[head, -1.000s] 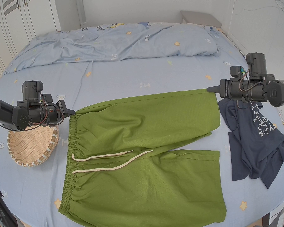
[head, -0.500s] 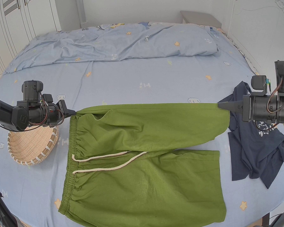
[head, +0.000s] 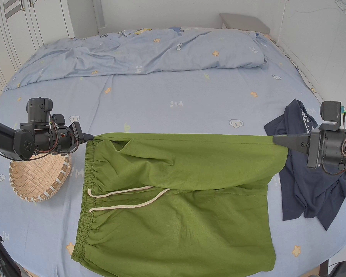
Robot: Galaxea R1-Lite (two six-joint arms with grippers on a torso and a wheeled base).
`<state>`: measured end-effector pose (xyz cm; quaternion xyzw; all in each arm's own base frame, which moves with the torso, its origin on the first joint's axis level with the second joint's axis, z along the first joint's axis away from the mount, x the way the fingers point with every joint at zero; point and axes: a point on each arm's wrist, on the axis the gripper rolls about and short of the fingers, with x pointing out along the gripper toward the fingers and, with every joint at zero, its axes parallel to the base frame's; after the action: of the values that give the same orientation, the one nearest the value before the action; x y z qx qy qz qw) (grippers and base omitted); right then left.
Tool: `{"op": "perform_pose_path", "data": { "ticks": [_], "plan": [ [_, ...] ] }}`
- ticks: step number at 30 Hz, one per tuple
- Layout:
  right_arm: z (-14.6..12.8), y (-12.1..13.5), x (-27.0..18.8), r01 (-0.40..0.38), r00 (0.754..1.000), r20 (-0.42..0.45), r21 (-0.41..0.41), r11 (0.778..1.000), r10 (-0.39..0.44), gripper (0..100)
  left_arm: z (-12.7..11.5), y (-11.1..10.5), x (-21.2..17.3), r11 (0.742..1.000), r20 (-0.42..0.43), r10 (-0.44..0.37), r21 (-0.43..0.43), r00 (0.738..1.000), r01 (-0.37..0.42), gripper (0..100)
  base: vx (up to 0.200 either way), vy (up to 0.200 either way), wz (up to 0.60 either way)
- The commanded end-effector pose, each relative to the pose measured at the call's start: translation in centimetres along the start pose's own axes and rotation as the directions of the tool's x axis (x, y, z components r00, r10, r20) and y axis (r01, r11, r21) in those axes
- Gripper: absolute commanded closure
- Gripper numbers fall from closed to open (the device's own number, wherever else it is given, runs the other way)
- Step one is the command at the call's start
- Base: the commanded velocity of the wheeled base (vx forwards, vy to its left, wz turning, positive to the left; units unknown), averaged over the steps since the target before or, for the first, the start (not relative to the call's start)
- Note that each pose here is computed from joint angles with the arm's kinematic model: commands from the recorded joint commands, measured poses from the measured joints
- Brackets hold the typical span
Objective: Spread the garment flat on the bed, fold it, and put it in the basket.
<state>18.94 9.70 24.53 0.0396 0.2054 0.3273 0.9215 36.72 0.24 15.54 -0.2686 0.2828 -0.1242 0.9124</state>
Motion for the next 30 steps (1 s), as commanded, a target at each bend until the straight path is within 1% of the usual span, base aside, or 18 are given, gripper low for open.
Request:
{"op": "perform_pose_path", "data": {
  "ticks": [1, 4, 5, 6, 10, 15, 18, 20, 22, 23, 25, 26, 27, 30],
  "plan": [
    [-0.5, -0.5, -0.1, 0.014, 1.000, -0.011, 0.010, 1.000, -0.013, 100, 0.0, 0.0, 0.0, 1.000, 0.002, 0.001, 0.000, 1.000, -0.001, 100, 0.000, 0.000, 0.00],
    [-0.8, -2.2, 1.2, 0.057, 0.998, -0.036, 0.040, 0.998, -0.056, 100, 0.0, 0.0, 0.0, 1.000, 0.001, 0.000, -0.001, 1.000, 0.000, 100, 0.000, 0.000, 0.00],
    [-0.7, -2.4, 1.4, 0.062, 0.998, -0.037, 0.043, 0.997, -0.060, 100, 0.0, 0.1, 0.0, 1.000, 0.000, 0.001, 0.000, 1.000, -0.001, 100, 0.000, 0.000, 0.00],
    [-0.7, -3.5, 2.2, 0.076, 0.997, -0.038, 0.058, 0.995, -0.074, 100, 0.0, 0.1, 0.1, 1.000, 0.001, 0.000, -0.001, 1.000, 0.000, 100, 0.000, 0.000, 0.00],
    [-0.2, -6.0, 4.2, 0.073, 0.997, 0.005, 0.074, 0.995, -0.073, 100, 0.1, 0.1, 0.2, 1.000, 0.012, 0.000, 0.005, 1.000, 0.000, 100, 0.000, 0.000, 0.00],
    [1.1, -8.0, 7.6, 0.079, 0.996, 0.024, 0.071, 0.994, -0.080, 100, 0.5, 0.1, 0.2, 1.000, 0.042, -0.009, 0.014, 0.999, 0.008, 100, 0.000, 0.000, 0.00],
    [1.7, -8.7, 9.1, 0.078, 0.996, 0.027, 0.069, 0.995, -0.080, 100, 0.6, 0.1, 0.2, 1.000, 0.044, -0.010, 0.017, 0.999, 0.009, 100, 0.000, 0.000, 0.00],
    [2.5, -9.8, 11.1, 0.083, 0.996, 0.038, 0.067, 0.994, -0.086, 100, 0.6, 0.2, 0.3, 1.000, 0.046, -0.008, 0.022, 0.999, 0.007, 100, 0.000, 0.000, 0.00],
    [2.8, -10.3, 11.6, 0.089, 0.995, 0.049, 0.065, 0.994, -0.092, 100, 0.7, 0.3, 0.2, 1.000, 0.049, -0.006, 0.019, 0.999, 0.005, 100, 0.000, 0.000, 0.00],
    [3.4, -10.9, 12.7, 0.093, 0.993, 0.067, 0.060, 0.994, -0.097, 100, 0.8, 0.4, 0.2, 1.000, 0.060, -0.008, 0.023, 0.998, 0.007, 100, 0.000, 0.000, 0.00],
    [3.4, -10.9, 12.7, 0.093, 0.993, 0.067, 0.060, 0.994, -0.097, 100, 0.8, 0.4, 0.2, 1.000, 0.060, -0.008, 0.023, 0.998, 0.007, 100, 0.000, 0.000, 0.00],
    [4.0, -11.5, 13.7, 0.094, 0.992, 0.085, 0.053, 0.994, -0.098, 100, 0.9, 0.4, 0.3, 1.000, 0.071, -0.011, 0.027, 0.997, 0.009, 100, 0.000, 0.000, 0.00],
    [4.2, -12.4, 14.4, 0.104, 0.990, 0.087, 0.054, 0.993, -0.109, 100, 0.9, 0.5, 0.4, 1.000, 0.071, -0.011, 0.027, 0.997, 0.009, 100, 0.000, 0.000, 0.00],
    [4.4, -13.6, 16.0, 0.112, 0.989, 0.094, 0.053, 0.992, -0.117, 100, 1.1, 1.1, 0.5, 1.000, 0.076, -0.001, 0.023, 0.997, -0.001, 100, 0.000, 0.000, 0.00]
  ]
}}
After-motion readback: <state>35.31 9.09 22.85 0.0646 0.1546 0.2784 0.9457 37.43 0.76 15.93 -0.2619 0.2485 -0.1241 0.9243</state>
